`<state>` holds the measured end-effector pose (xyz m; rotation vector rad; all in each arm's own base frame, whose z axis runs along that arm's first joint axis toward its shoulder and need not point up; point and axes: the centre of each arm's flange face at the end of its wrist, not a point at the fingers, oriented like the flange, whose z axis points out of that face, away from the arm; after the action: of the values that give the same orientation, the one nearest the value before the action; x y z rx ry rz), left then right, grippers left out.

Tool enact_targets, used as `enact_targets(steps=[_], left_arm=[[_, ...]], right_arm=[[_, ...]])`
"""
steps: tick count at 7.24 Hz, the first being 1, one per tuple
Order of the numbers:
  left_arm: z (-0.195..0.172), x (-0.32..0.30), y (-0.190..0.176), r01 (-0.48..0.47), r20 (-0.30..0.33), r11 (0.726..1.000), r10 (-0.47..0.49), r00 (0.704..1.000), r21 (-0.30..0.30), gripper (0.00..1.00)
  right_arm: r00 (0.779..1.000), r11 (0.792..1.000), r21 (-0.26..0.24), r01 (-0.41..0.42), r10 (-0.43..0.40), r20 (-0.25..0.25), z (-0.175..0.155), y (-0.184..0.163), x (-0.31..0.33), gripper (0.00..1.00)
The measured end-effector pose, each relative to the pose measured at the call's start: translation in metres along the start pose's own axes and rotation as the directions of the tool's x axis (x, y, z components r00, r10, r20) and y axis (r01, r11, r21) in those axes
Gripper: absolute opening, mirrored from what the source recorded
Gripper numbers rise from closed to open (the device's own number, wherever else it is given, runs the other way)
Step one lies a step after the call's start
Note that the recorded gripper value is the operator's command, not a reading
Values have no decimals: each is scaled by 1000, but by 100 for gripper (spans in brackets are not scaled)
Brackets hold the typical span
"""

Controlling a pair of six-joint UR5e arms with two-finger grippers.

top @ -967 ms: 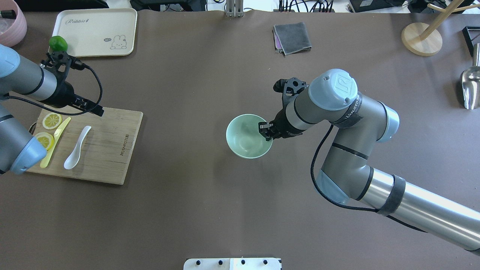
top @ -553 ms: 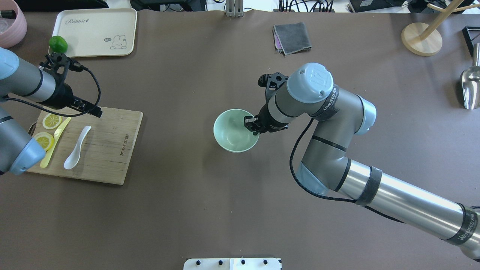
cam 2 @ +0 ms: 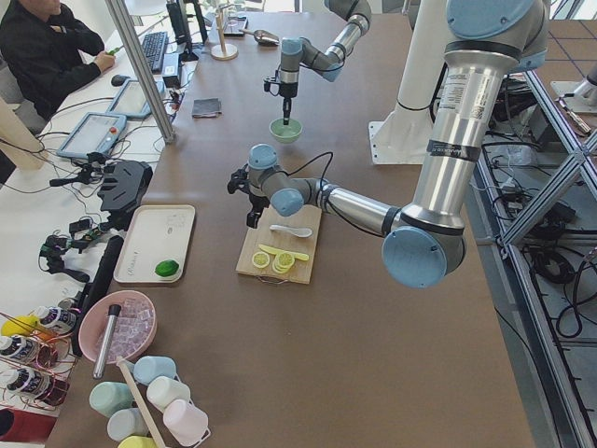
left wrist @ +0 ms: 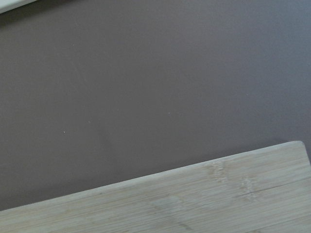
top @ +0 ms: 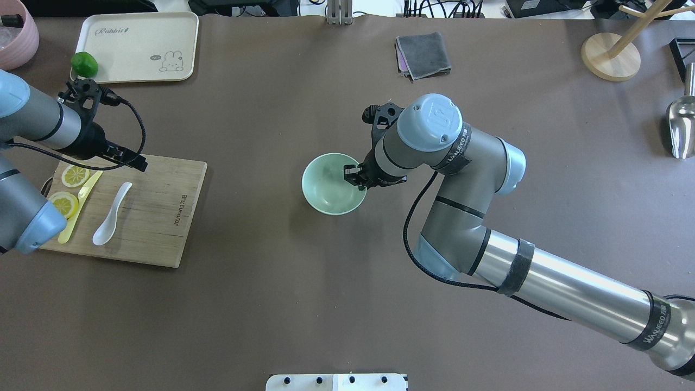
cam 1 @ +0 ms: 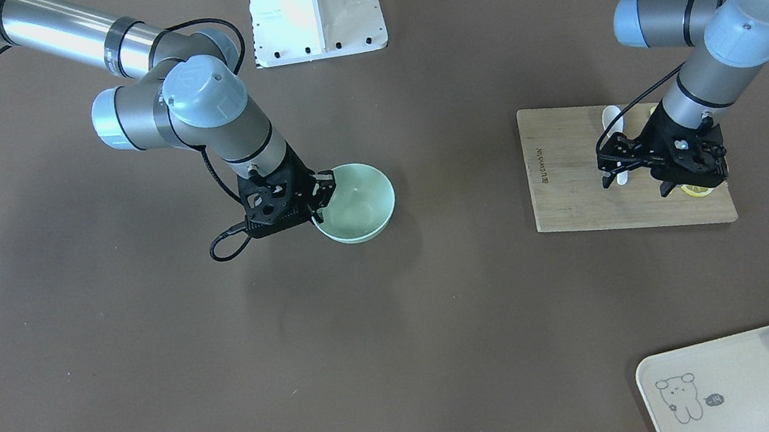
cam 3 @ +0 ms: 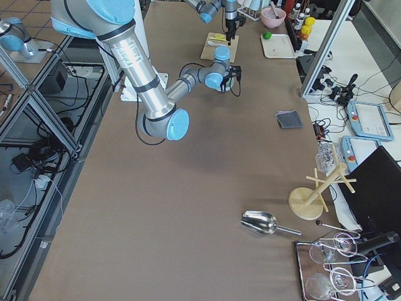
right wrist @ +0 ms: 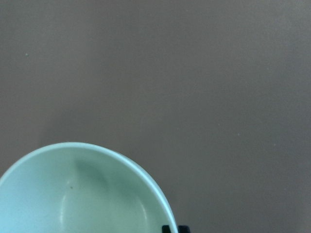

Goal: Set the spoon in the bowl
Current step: 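Slide the bowl toward the board with the right gripper while the left nears the spoon, then release the bowl with the right gripper while the left grasps the white spoon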

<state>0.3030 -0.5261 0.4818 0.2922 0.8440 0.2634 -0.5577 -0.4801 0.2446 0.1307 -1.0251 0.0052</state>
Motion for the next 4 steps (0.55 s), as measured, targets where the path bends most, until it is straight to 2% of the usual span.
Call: enact_targets(steps=[2,4], left_arm=[[4,-9,10,13,9,1000,-13,1000,-14,97],[7,-12,22,65,12,998,-65,998,-27,97]], right_arm=[[1000,1000,-1,4,-4,4,2,2,-7,100],[1000,1000,7,10,-11,28,-10,4,-15,100]])
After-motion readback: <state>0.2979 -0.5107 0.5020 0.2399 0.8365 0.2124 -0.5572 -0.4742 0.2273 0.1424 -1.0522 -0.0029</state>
